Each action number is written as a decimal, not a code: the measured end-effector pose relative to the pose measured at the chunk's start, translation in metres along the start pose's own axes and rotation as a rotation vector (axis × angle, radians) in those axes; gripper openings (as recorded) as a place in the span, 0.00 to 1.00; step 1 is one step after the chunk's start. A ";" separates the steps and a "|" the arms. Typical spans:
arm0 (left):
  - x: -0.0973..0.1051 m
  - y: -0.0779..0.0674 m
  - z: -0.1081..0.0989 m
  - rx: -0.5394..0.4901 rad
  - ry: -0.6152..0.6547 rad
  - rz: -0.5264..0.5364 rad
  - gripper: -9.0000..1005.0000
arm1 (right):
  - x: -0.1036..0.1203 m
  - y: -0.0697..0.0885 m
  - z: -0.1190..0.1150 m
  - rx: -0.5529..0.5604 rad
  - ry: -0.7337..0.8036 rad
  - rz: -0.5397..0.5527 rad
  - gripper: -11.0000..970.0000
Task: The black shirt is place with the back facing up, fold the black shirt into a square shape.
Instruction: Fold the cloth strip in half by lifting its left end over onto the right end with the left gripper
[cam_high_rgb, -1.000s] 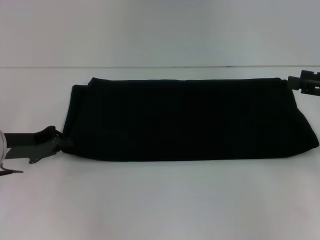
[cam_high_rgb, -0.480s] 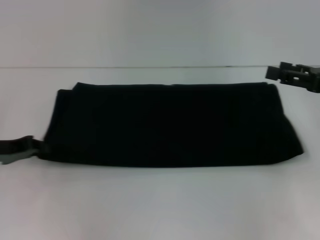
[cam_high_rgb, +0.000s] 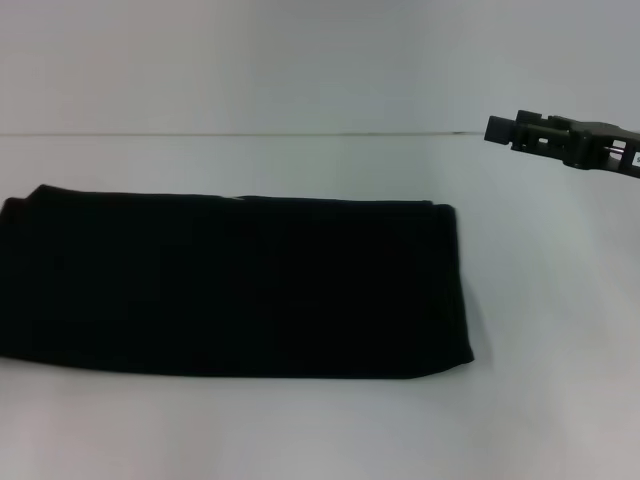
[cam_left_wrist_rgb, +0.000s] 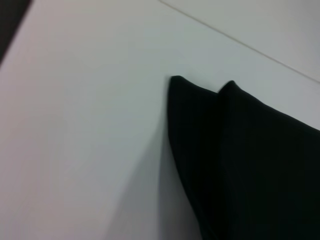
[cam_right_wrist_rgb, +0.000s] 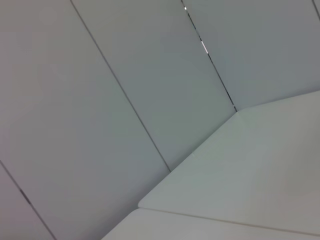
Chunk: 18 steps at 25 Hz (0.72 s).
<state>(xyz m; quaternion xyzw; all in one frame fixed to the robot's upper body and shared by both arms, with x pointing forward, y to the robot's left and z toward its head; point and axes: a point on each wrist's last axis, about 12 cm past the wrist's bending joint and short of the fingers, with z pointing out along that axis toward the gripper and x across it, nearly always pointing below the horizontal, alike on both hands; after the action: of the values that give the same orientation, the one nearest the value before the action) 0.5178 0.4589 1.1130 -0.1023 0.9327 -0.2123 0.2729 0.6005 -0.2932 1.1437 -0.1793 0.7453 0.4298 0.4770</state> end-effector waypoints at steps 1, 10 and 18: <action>-0.001 -0.002 -0.002 0.011 0.011 0.010 0.11 | -0.001 -0.001 -0.001 0.003 0.000 -0.002 0.96; -0.034 -0.112 0.028 0.436 0.153 0.220 0.14 | -0.005 -0.014 -0.027 0.080 -0.031 -0.024 0.96; -0.045 -0.275 0.096 0.814 0.205 0.359 0.16 | -0.012 -0.031 -0.084 0.191 -0.122 -0.025 0.96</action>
<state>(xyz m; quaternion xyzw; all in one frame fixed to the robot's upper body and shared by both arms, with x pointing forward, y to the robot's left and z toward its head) 0.6290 0.1959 1.1855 0.1981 0.7986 -0.5199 0.2295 0.5801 -0.3806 1.1547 -0.1159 0.7503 0.3609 0.5416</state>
